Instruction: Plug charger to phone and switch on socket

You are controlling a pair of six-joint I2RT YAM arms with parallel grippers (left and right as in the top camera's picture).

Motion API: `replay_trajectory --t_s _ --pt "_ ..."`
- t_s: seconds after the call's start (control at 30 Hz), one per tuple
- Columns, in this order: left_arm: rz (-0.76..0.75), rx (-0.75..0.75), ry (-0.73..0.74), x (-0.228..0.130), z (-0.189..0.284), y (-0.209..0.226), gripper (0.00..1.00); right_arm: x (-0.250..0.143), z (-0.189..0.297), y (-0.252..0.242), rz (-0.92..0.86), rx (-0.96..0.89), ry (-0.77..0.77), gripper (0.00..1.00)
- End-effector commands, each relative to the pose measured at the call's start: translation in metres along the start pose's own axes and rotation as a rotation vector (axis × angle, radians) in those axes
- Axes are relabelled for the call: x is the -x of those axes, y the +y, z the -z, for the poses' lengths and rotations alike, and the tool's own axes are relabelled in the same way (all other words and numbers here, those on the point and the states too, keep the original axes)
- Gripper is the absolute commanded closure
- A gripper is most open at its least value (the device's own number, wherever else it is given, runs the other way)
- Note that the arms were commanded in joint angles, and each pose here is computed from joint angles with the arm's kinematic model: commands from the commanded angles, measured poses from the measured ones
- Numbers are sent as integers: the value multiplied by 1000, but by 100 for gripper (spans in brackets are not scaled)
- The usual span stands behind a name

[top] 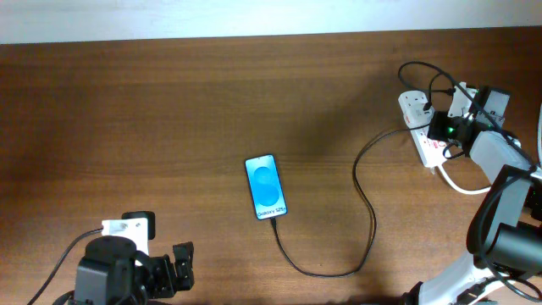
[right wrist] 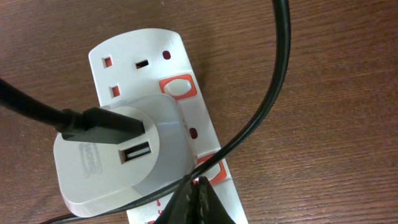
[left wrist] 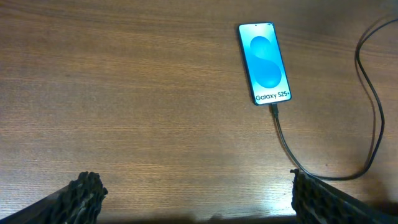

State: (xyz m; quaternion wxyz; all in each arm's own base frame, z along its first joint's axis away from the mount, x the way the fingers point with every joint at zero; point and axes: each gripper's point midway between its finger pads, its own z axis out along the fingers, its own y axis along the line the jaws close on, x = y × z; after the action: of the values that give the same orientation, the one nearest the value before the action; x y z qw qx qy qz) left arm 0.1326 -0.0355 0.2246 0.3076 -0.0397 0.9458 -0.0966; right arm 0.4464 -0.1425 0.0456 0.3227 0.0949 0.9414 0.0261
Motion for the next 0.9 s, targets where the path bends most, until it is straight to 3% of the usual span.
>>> replay_trajectory --t_s 0.0,0.17,0.33,0.47,0.87 --pt "3 7 -10 1 1 1 1 -4 -10 -1 0 13 12 96" --pt "3 6 -10 1 1 1 1 -20 -23 2 -13 41 61 96" --pt "3 6 -10 1 1 1 1 12 -4 -9 -83 -29 -20 96" --pt "3 6 -10 1 1 1 1 15 -3 -7 -183 -19 -27 96" --pt "3 6 -10 1 1 1 1 2 -9 2 -182 30 13 96"
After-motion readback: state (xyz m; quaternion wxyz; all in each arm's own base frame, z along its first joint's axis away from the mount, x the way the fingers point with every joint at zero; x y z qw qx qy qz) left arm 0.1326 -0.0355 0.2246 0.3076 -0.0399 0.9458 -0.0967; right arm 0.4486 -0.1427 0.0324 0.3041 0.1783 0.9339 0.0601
